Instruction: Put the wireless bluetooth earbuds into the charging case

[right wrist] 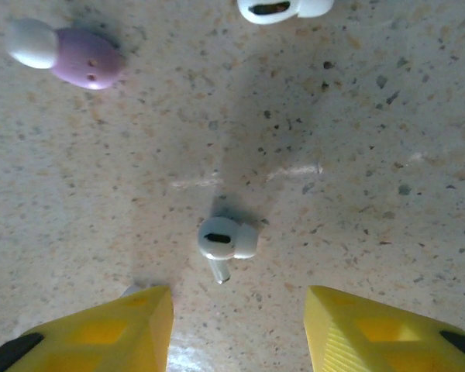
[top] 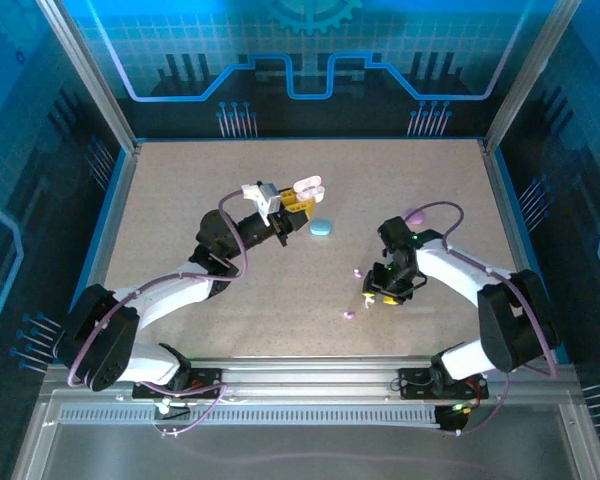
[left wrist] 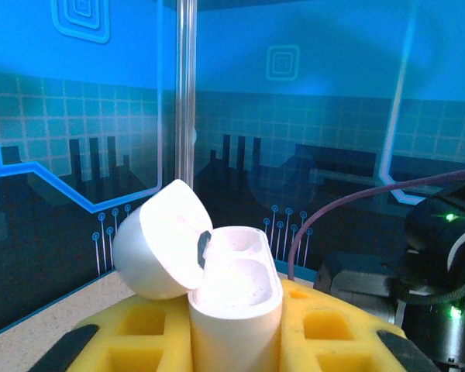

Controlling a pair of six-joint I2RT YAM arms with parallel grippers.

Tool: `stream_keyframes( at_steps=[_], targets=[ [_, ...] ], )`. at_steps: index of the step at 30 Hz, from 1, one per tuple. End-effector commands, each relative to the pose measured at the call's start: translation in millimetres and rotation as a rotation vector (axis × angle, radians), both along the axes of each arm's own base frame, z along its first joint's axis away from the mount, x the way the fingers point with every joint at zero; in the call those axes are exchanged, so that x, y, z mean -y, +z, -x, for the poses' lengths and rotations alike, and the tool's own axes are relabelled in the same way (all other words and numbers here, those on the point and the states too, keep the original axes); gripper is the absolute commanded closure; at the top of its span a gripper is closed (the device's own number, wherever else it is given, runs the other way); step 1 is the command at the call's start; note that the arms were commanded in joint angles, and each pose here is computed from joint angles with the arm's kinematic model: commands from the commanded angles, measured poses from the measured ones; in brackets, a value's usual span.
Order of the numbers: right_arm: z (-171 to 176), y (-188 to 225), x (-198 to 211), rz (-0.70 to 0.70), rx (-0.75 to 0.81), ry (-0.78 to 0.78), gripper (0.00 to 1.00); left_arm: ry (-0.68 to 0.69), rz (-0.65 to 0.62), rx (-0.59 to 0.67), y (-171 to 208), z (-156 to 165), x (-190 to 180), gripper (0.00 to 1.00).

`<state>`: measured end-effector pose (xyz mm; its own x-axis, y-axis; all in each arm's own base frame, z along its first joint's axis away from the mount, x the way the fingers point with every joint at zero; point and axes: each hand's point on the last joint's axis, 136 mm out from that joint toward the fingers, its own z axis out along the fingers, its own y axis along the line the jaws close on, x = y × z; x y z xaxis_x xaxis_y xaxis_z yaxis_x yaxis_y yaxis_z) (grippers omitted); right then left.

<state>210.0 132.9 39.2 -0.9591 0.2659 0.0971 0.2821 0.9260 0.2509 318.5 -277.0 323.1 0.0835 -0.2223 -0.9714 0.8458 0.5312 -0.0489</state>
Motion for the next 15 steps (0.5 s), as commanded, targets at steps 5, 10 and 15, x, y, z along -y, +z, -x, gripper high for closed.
stream_keyframes(
  at_steps=[5, 10, 15],
  targets=[
    [-16.8, -3.7, -10.3, 0.084, 0.000, -0.006, 0.51, 0.009, 0.000, 0.040, 6.4, 4.9, -2.2, 0.81],
    [-15.6, -11.9, -11.1, 0.162, -0.030, 0.012, 0.53, 0.009, -0.008, 0.042, 5.0, 4.9, -1.8, 0.81],
    [-14.6, -12.5, -7.7, 0.227, -0.040, 0.019, 0.54, 0.011, -0.012, 0.042, 4.1, 4.4, -1.9, 0.81]
  ],
)
